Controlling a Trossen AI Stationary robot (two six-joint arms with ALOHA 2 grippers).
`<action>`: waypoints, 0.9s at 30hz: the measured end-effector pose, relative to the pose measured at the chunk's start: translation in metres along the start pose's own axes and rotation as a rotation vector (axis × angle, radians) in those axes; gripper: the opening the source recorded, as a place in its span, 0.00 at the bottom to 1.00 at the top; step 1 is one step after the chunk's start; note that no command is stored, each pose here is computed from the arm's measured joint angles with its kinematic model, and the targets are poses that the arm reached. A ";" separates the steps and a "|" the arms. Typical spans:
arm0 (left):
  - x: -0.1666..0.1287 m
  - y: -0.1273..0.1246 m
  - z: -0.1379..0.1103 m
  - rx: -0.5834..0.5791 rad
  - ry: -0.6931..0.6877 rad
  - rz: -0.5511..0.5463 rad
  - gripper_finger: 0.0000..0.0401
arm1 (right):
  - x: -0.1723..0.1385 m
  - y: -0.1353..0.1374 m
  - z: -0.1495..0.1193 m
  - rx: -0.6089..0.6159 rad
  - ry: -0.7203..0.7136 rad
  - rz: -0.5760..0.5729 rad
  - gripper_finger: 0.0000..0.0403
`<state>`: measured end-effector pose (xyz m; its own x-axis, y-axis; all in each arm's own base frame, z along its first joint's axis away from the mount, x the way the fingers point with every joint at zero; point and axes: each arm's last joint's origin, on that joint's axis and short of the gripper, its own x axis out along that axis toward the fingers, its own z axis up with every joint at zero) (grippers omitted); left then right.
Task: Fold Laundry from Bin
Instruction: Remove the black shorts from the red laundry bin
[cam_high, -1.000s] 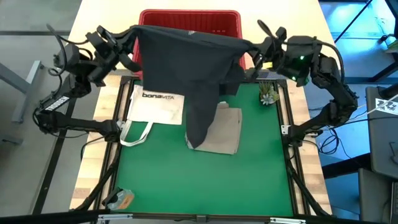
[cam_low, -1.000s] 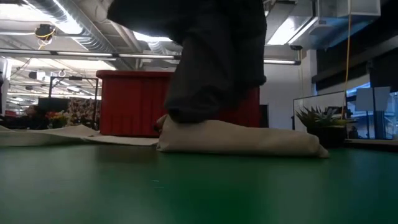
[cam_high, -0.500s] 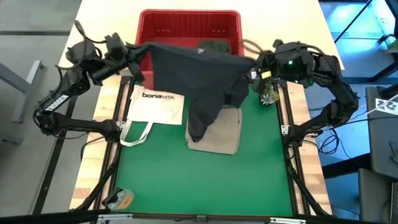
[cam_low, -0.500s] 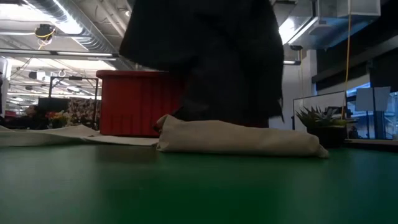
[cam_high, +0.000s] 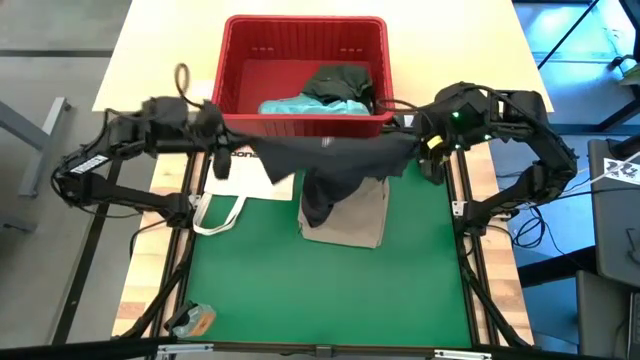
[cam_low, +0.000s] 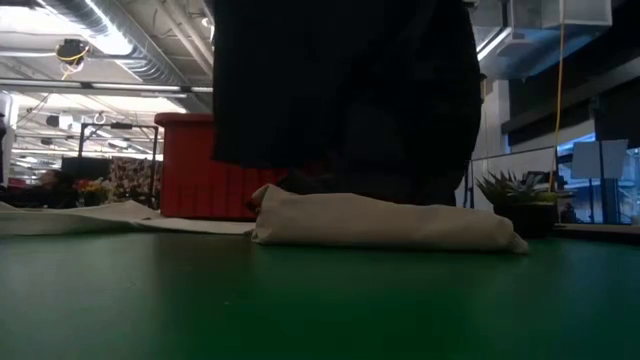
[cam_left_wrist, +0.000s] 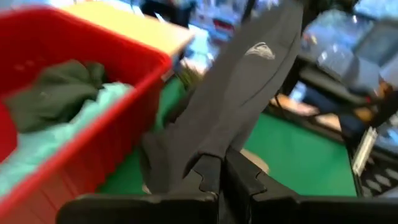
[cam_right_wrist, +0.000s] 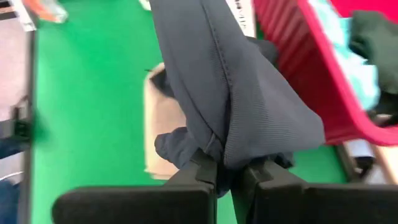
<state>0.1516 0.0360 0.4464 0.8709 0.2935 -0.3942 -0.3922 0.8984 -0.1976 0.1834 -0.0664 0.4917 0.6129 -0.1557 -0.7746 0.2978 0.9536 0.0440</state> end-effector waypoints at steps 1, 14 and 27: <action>0.002 -0.003 -0.003 0.009 0.015 -0.015 0.00 | 0.001 0.004 0.000 -0.003 0.003 0.012 0.05; 0.022 -0.048 -0.060 -0.018 0.241 -0.189 0.00 | 0.069 0.088 -0.043 -0.157 0.307 0.000 0.05; 0.050 -0.091 -0.161 -0.176 0.488 -0.273 0.00 | 0.139 0.168 -0.133 -0.096 0.498 0.074 0.05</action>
<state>0.1836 -0.0832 0.3002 0.7265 -0.1630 -0.6676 -0.2523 0.8404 -0.4797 0.2218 0.1065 0.3076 0.1998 0.0326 -0.9793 0.1836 0.9805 0.0701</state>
